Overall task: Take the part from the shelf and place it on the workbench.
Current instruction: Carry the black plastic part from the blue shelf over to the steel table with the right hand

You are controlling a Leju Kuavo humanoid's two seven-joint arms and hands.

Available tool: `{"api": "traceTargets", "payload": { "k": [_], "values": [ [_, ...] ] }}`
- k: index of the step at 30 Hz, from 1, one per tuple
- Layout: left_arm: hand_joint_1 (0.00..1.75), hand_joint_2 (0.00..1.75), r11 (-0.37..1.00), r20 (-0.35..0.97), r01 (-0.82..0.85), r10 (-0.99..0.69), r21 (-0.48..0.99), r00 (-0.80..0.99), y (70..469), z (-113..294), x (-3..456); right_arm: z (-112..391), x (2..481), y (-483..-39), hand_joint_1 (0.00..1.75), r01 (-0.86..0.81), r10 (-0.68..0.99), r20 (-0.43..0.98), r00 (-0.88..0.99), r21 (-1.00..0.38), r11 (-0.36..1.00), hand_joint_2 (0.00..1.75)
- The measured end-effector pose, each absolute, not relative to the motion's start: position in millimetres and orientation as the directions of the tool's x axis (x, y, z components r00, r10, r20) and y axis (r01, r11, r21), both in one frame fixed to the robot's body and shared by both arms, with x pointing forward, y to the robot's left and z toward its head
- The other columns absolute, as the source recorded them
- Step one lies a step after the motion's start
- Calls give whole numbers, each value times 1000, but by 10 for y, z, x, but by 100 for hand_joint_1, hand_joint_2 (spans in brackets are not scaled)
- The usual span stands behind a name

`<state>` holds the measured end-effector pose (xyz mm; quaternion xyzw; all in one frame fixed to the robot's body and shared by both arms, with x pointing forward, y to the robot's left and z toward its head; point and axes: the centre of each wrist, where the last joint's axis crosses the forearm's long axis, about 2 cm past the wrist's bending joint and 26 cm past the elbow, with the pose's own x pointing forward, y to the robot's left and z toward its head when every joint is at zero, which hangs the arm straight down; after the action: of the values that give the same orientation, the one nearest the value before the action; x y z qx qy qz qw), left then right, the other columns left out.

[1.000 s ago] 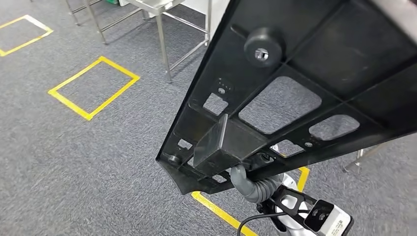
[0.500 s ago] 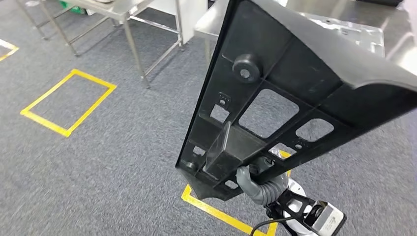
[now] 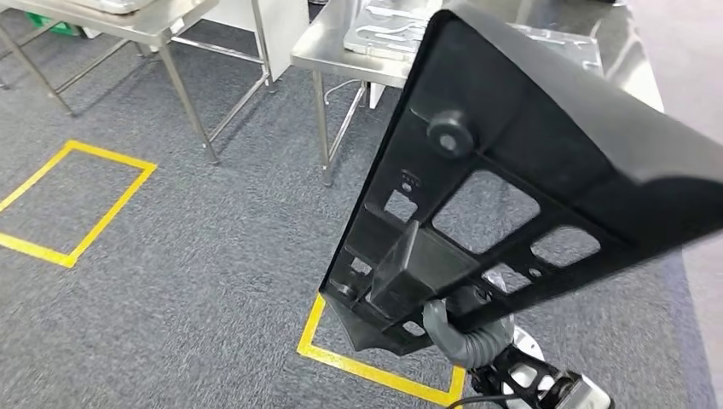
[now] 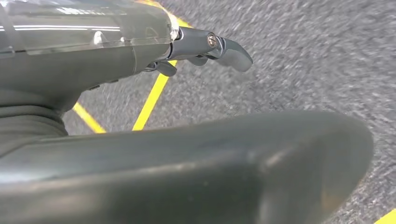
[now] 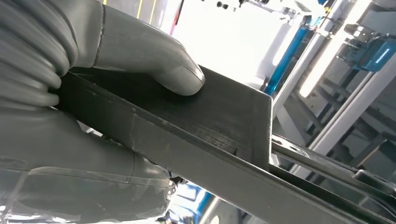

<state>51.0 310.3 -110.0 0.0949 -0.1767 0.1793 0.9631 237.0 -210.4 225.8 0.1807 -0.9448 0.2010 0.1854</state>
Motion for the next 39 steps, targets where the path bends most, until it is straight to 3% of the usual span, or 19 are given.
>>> {"api": "traceTargets", "payload": {
  "k": [16, 28, 39],
  "values": [
    [0, 0, 923, 384, -371, 307, 105, 871, 3105, -1100, 519, 2472, 2611, -2333, 175, -490, -338, 423, -841, -328, 808, 175],
    [0, 0, 921, 398, -377, 309, 103, 864, 3131, -1099, 521, 2474, 2822, -2486, 175, -464, -298, 447, -843, -327, 823, 175],
    [0, 0, 928, 387, -364, 308, 78, 869, 3128, -1101, 510, 2392, 2724, -2140, 175, -437, -288, 423, -859, -315, 842, 175]
  ]
}}
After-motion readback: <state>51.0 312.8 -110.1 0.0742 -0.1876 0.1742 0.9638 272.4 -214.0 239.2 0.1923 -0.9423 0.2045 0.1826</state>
